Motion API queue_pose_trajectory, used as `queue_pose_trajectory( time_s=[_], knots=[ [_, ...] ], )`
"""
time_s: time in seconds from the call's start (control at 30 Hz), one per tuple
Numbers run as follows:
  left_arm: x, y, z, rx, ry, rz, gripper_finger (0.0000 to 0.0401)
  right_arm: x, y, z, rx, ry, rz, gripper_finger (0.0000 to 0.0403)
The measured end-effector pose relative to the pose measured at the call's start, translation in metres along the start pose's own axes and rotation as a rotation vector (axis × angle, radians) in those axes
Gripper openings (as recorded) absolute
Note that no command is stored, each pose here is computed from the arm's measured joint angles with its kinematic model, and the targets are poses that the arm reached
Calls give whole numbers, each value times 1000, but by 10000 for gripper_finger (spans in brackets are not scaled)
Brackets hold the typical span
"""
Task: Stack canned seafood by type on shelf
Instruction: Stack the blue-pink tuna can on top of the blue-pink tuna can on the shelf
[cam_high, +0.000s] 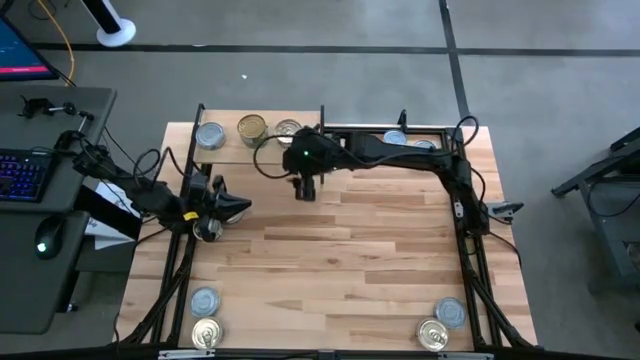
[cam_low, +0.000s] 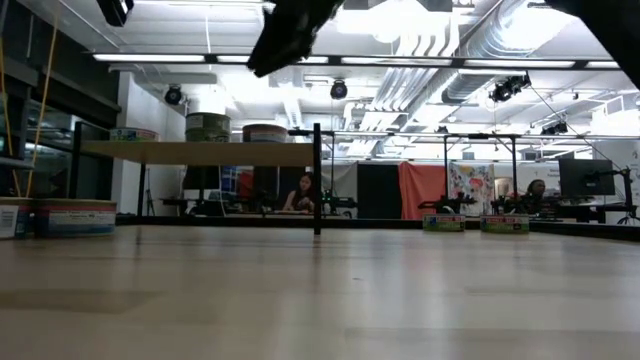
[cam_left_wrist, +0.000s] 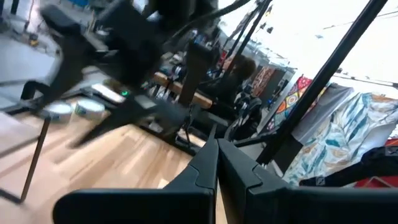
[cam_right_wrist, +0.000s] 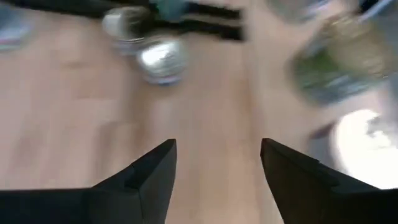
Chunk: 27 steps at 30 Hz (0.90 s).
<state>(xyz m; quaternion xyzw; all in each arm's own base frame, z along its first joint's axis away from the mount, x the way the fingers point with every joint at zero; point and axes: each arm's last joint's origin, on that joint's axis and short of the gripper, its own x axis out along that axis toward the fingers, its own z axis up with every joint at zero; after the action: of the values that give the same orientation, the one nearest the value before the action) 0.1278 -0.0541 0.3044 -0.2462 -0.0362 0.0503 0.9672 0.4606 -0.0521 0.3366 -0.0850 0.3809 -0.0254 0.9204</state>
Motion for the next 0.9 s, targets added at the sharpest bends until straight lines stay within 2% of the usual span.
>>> queue_pose_trajectory(
  time_s=[0.1, 0.2, 0.27, 0.37, 0.53, 0.67, 0.73, 0.8, 0.9],
  knots=[
    [2, 0, -3, -21, 19, 10, 0, -3, 24, -8, 31, 99, 197, 194],
    [5, -1, -6, -35, 30, 16, 0, 10, 52, -31, 26, 229, 368, 146],
    [7, -1, -9, -41, 41, 21, 0, 18, 67, -58, 38, 334, 458, 113],
    [10, -2, -12, -38, 53, 28, 0, 16, 84, -102, 95, 422, 520, 65],
    [18, -3, -18, -83, 64, 55, 0, -11, 102, -176, 328, 410, 498, 6],
    [35, 1, -18, -111, 20, 70, 0, -43, 115, -205, 572, 260, 425, 7],
    [47, 7, -19, -110, 43, 53, 0, -58, 122, -216, 662, 191, 361, 2],
    [61, 16, -23, -123, 131, 48, 0, -71, 127, -224, 733, 128, 324, 1],
    [83, 30, -30, -113, 348, 56, 0, -82, 138, -236, 765, 139, 349, 1]
  ],
)
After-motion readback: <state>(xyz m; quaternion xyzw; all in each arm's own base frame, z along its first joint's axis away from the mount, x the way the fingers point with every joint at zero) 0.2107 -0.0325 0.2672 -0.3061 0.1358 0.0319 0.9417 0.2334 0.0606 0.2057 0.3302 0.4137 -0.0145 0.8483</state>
